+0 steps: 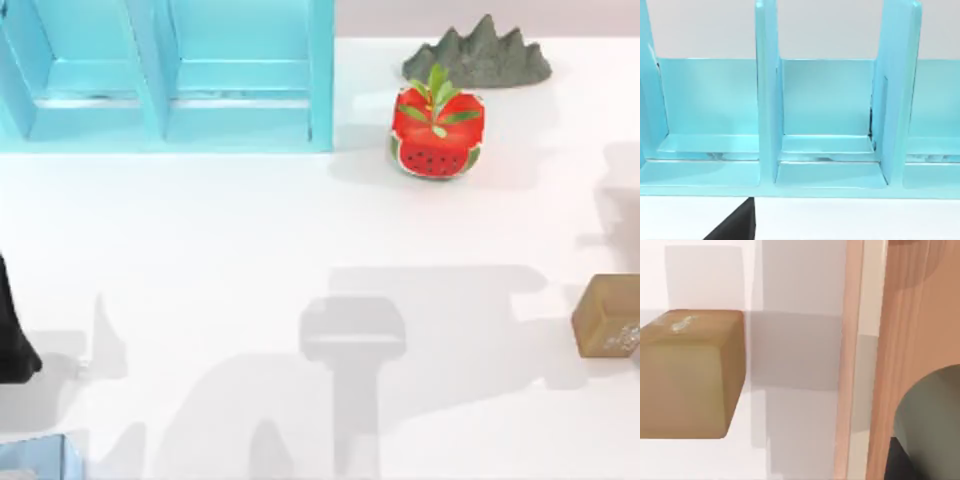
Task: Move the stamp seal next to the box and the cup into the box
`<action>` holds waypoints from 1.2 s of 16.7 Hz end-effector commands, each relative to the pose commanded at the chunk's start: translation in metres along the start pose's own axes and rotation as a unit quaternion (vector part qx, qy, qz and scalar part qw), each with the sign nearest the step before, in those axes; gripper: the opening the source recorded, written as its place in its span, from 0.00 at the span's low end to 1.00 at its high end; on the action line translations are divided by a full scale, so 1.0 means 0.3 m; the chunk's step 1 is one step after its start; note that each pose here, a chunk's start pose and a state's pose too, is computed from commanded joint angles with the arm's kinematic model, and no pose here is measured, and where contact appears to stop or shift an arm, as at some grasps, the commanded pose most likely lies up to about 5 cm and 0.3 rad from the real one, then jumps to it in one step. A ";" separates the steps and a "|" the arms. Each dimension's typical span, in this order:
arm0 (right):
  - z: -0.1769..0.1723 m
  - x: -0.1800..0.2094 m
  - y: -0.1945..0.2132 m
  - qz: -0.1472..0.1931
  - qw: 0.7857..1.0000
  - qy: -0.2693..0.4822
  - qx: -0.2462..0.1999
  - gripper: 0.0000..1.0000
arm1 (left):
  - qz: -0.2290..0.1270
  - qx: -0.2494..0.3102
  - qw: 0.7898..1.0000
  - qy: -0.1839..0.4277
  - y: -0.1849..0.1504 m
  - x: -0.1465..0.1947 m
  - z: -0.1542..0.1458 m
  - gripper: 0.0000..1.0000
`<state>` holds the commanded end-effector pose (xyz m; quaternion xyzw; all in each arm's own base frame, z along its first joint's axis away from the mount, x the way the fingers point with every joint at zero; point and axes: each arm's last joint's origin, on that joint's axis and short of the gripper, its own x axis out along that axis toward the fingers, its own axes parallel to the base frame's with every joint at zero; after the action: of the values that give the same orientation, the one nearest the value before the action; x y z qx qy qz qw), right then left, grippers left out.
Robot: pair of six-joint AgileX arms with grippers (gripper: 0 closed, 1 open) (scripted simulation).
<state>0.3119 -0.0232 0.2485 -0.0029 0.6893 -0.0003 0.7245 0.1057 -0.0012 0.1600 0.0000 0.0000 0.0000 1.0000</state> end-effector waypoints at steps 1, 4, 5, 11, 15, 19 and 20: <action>-0.043 0.003 -0.064 0.004 1.000 0.000 0.000 0.00 | 0.000 0.000 1.000 0.000 0.000 0.000 0.000 1.00; -0.179 0.016 -0.208 0.015 1.000 -0.002 0.002 0.00 | 0.000 0.000 1.000 0.000 0.000 0.000 0.000 1.00; -0.221 0.021 -0.242 0.019 1.000 -0.004 0.002 0.00 | 0.000 0.000 1.000 0.000 0.000 0.000 0.000 1.00; -0.355 0.041 -0.325 0.026 1.000 -0.010 0.006 0.00 | 0.000 0.000 1.000 0.000 0.000 0.000 0.000 1.00; -0.351 0.042 -0.324 0.027 1.000 -0.008 0.005 0.00 | 0.000 0.000 1.000 0.000 0.000 0.000 0.000 1.00; -0.348 0.091 -0.330 0.027 1.000 -0.008 0.004 0.00 | 0.000 0.000 1.000 0.000 0.000 0.000 0.000 1.00; -0.347 0.115 -0.334 0.027 1.000 -0.008 0.005 0.00 | 0.000 0.000 1.000 0.000 0.000 0.000 0.000 1.00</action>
<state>0.2099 -0.1239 0.2095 0.0193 0.6831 0.0163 0.7299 0.1057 -0.0012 0.1600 0.0000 0.0000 0.0000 1.0000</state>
